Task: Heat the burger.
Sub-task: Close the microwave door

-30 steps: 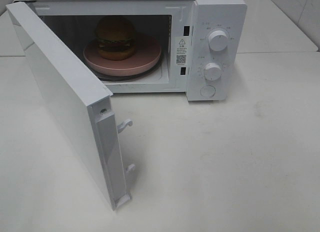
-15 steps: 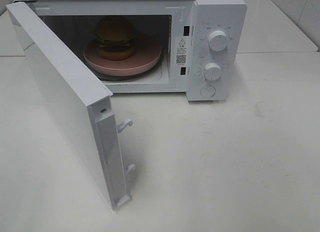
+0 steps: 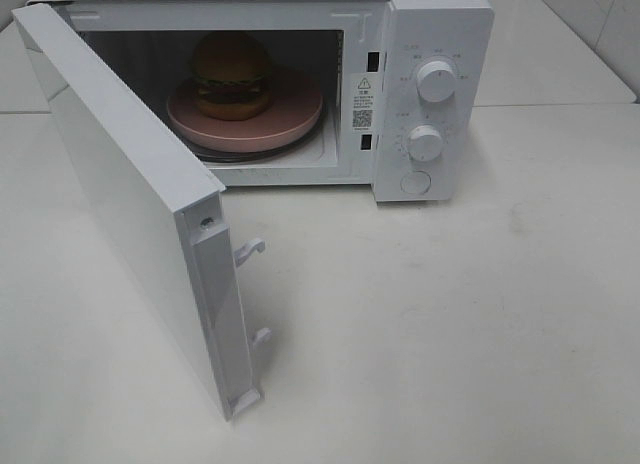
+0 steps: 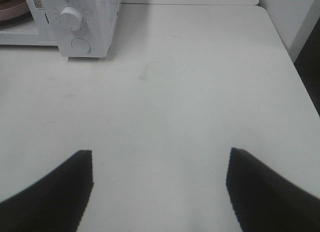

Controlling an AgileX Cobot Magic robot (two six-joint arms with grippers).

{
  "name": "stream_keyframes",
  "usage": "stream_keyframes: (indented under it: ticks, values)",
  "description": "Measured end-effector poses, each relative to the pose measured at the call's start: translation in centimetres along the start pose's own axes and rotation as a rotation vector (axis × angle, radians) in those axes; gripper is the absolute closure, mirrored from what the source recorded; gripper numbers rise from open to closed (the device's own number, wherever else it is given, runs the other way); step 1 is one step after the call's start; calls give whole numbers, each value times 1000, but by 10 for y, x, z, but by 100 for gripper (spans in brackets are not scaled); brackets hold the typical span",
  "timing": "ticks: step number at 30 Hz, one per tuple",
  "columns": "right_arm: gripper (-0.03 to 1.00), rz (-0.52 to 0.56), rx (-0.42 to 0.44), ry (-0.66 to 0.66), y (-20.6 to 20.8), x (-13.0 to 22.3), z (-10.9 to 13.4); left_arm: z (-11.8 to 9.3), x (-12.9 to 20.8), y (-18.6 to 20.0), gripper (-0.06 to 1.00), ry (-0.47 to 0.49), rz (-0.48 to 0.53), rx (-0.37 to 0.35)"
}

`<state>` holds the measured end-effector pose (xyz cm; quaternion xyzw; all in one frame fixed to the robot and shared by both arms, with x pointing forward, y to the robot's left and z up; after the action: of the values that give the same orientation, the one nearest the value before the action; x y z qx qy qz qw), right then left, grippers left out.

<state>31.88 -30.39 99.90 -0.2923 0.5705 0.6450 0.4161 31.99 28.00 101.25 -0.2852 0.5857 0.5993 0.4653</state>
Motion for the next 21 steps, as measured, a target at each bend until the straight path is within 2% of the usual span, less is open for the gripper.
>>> stream_keyframes:
  ticks: [21]
  values:
    - [23,0,0,0,0,0,0,0,0,0,-3,0,0,0]
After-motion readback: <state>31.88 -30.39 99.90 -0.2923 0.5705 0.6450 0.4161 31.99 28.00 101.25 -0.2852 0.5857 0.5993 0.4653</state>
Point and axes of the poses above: a point on each arm's last joint axis where the gripper is mounted, y pointing back along that axis away from the gripper, z along the wrist's bending axis when the last joint is at zero, x = y × z, the point moved 10 cm from there along -y, pointing out along that axis toward the gripper, and after that the axes turned 12 degrees about -y, right-handed, at the moved point
